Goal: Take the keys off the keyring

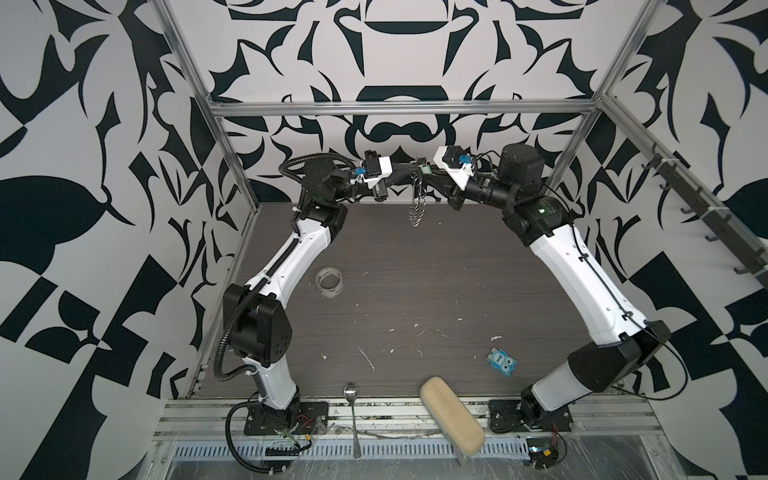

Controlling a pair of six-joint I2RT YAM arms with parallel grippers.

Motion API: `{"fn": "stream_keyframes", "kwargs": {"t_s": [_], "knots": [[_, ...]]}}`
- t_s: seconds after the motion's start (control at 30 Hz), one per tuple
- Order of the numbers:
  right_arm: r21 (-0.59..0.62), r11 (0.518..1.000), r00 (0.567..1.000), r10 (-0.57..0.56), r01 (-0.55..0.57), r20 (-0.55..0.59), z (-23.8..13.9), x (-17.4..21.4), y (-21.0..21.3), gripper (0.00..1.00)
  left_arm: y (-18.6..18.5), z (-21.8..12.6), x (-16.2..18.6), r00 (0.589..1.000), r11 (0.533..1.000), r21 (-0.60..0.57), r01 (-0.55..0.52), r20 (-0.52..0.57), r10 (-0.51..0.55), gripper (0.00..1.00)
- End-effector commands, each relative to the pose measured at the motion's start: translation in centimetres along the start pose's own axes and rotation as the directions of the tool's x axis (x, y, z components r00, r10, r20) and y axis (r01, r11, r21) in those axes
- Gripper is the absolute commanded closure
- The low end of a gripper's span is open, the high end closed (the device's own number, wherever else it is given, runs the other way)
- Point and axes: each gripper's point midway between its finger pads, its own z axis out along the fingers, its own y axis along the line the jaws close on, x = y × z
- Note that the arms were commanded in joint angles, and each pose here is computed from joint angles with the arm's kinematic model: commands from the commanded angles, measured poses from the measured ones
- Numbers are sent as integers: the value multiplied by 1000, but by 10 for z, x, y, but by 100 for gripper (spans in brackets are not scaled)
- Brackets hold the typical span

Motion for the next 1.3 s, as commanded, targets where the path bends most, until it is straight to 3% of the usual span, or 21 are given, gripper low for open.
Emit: {"fn": "stream_keyframes", "kwargs": {"t_s": [0.0, 0.33, 0.63, 1.27], "knots": [[35, 998, 998, -52, 51, 36, -16, -27, -8, 100, 0, -5, -20, 999, 999, -7, -44, 4, 44, 100], [90, 975, 974, -195, 205, -114, -35, -23, -17, 100, -4, -7, -13, 997, 999, 17, -42, -62, 43, 100], [62, 930, 928, -354, 362, -114, -30, -43, -19, 100, -5, -6, -20, 998, 998, 50, -29, -59, 32, 100], [-6, 918, 917, -397, 397, -44, 7, -66, -4, 100, -4, -4, -39, 998, 996, 73, -51, 48, 48, 100]]}}
